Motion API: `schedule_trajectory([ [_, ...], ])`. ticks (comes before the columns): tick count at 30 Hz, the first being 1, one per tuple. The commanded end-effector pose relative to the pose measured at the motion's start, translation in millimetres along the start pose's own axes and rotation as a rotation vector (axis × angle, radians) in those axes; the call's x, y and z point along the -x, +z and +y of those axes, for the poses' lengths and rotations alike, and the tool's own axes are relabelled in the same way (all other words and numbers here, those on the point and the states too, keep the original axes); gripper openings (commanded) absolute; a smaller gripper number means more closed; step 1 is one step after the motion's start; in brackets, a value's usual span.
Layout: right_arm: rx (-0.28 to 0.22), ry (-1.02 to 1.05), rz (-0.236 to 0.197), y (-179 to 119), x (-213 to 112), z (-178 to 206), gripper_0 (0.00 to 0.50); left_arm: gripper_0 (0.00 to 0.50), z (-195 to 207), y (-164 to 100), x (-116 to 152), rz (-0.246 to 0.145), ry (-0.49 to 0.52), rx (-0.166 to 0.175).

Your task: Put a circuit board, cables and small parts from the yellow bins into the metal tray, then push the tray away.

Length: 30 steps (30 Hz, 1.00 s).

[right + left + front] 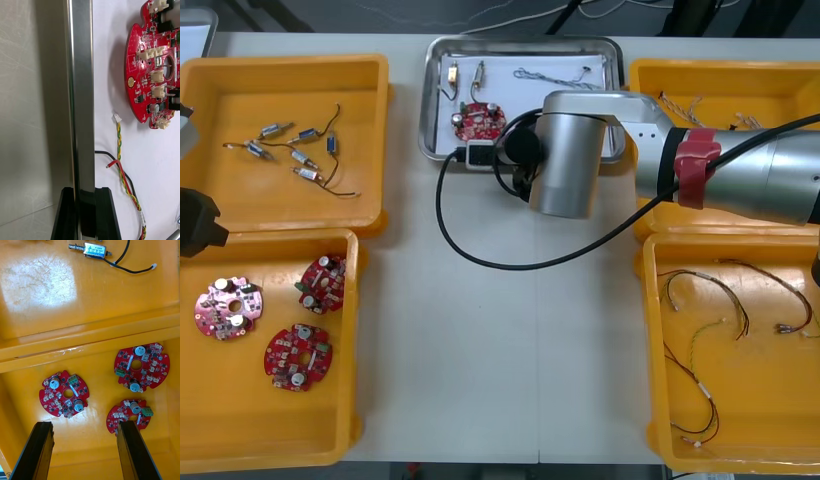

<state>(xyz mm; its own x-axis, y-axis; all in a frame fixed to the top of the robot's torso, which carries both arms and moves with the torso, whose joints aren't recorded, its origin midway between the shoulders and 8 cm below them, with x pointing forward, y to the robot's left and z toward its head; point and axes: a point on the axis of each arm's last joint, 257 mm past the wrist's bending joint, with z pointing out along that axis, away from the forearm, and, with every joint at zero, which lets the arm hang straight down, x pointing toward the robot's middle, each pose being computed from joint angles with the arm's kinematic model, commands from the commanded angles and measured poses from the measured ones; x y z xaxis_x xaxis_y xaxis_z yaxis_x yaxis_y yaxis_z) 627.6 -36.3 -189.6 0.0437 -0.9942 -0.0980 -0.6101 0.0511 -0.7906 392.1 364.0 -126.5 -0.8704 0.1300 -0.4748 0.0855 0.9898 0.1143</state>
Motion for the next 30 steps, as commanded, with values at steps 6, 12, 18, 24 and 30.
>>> schedule_trajectory([
  [6, -0.037, -0.063, -0.039, -12.7, 28.9, -26.1, 0.000, 0.500, 19.2, -12.4, 0.3, -0.013, 0.031, 0.061],
  [12, -0.033, -0.067, -0.057, -14.3, 37.8, -22.7, 0.000, 0.500, 19.2, -12.4, 0.3, -0.013, 0.031, 0.061],
  [18, -0.032, -0.069, -0.077, -15.4, 43.5, -21.7, 0.000, 0.500, 19.2, -12.4, 0.3, -0.013, 0.031, 0.061],
  [24, -0.031, -0.073, -0.095, -16.6, 49.6, -19.6, 0.000, 0.500, 19.2, -12.4, 0.3, -0.013, 0.031, 0.061],
  [30, -0.031, -0.074, -0.119, -17.7, 56.2, -18.9, 0.000, 0.500, 19.2, -12.4, 0.3, -0.013, 0.031, 0.061],
])
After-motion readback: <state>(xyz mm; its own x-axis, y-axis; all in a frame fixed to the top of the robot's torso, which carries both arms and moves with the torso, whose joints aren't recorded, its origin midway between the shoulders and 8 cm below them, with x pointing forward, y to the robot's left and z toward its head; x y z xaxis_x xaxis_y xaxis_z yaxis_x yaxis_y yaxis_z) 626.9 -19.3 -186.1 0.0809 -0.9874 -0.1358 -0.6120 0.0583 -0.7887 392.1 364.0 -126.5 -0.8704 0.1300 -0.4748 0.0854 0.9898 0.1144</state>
